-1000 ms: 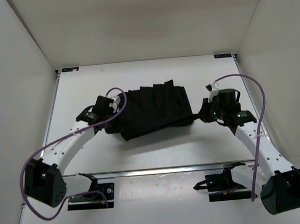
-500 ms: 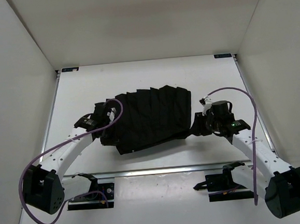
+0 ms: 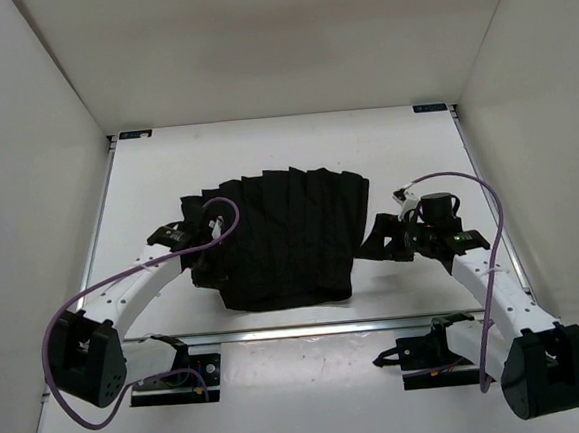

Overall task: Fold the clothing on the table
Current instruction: Flatten the skirt out, then fold the skirt

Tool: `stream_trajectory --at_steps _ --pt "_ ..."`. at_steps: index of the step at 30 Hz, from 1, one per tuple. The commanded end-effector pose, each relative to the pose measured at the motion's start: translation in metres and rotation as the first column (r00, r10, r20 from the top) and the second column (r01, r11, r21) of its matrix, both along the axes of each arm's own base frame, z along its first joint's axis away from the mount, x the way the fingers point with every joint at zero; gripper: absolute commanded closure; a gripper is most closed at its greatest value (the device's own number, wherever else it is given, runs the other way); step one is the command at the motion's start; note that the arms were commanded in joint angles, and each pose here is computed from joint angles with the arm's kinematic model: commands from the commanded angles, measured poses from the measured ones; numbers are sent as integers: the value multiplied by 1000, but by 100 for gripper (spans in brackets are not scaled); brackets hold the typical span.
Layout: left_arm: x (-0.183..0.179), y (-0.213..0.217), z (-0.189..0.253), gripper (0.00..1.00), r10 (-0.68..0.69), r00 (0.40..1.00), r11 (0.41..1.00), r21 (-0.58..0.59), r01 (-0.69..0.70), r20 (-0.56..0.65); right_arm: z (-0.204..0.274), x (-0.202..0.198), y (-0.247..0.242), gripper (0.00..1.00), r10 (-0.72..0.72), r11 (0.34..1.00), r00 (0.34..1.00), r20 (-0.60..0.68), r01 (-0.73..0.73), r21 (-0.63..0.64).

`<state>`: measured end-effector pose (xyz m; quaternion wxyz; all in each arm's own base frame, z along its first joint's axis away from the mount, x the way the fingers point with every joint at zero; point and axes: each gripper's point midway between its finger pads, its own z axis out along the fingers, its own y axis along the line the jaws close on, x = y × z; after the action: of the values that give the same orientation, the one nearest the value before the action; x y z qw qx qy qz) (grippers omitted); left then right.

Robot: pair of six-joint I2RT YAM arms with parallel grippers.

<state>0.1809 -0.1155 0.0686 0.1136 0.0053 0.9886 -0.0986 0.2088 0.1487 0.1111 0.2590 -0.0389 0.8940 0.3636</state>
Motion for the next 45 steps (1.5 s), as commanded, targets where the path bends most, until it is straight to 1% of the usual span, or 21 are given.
stream_trajectory --at_steps 1,2,3,4,5,7,9,10,11,12,14,18,19,23,26,28,31,32,35,42,45 --pt "1 3 -1 100 -10 1000 1000 18 10 6 5 -8 7 25 -8 994 996 -91 18 109" --pt "3 0 1 100 -23 1000 1000 13 23 6 1 -11 12 29 10 989 989 -146 11 145" --pt "0 2 -2 100 -13 1000 1000 24 14 -13 -7 -15 18 30 31 988 984 -174 -4 153" --pt "4 -1 2 100 -16 1000 1000 19 16 -1 -11 -19 21 32 36 988 980 -197 -5 154" --pt "4 0 0 100 -10 1000 1000 19 10 -4 -13 -24 31 32 72 988 978 -194 -44 149" --pt "7 -3 -1 100 -4 1000 1000 8 4 -9 -23 -44 46 31 126 984 957 -261 -86 159" --pt "5 -9 -3 100 -24 999 1000 3 24 -22 -28 -53 52 31 141 978 951 -277 -90 187" --pt "6 -8 -3 100 -18 1000 1000 3 18 -23 -30 -56 53 31 132 977 949 -285 -76 200" --pt "4 -10 -6 100 -25 999 1000 6 26 -29 -42 -62 49 32 109 983 942 -319 -54 176" --pt "5 -8 -5 100 -16 1000 1000 3 16 -21 -40 -61 48 32 104 983 947 -303 -52 173" --pt "7 -10 -3 100 -17 1000 1000 -11 17 1 -50 -60 43 35 48 991 946 -321 -4 136" --pt "7 0 -1 100 8 1000 1000 -3 -8 27 -44 -31 39 36 -85 986 960 -265 120 117" --pt "7 2 0 100 12 999 1000 -5 -12 30 -42 -28 41 35 -98 983 960 -263 134 122" --pt "9 6 0 100 23 998 1000 -16 -22 55 -44 -16 40 36 -183 970 951 -249 216 114" --pt "8 2 -1 100 12 999 1000 -28 -11 50 -49 -20 40 39 -194 962 940 -280 238 132" --pt "7 1 -2 100 8 999 999 -36 -7 47 -51 -23 42 39 -198 960 934 -298 247 135" --pt "9 -1 0 100 5 998 999 -43 -2 59 -51 -25 48 40 -180 957 931 -316 241 164" --pt "9 0 -1 100 -1 998 999 -41 4 57 -56 -30 50 41 -168 962 927 -335 229 152" --pt "9 -1 -3 100 1 998 999 -46 1 55 -55 -32 57 42 -149 967 930 -337 208 147" --pt "10 1 -5 100 -3 998 999 -39 5 59 -59 -34 65 50 -132 972 921 -367 193 135" --pt "10 3 -6 100 5 998 999 -38 -3 55 -58 -30 67 64 -123 971 921 -369 188 146"
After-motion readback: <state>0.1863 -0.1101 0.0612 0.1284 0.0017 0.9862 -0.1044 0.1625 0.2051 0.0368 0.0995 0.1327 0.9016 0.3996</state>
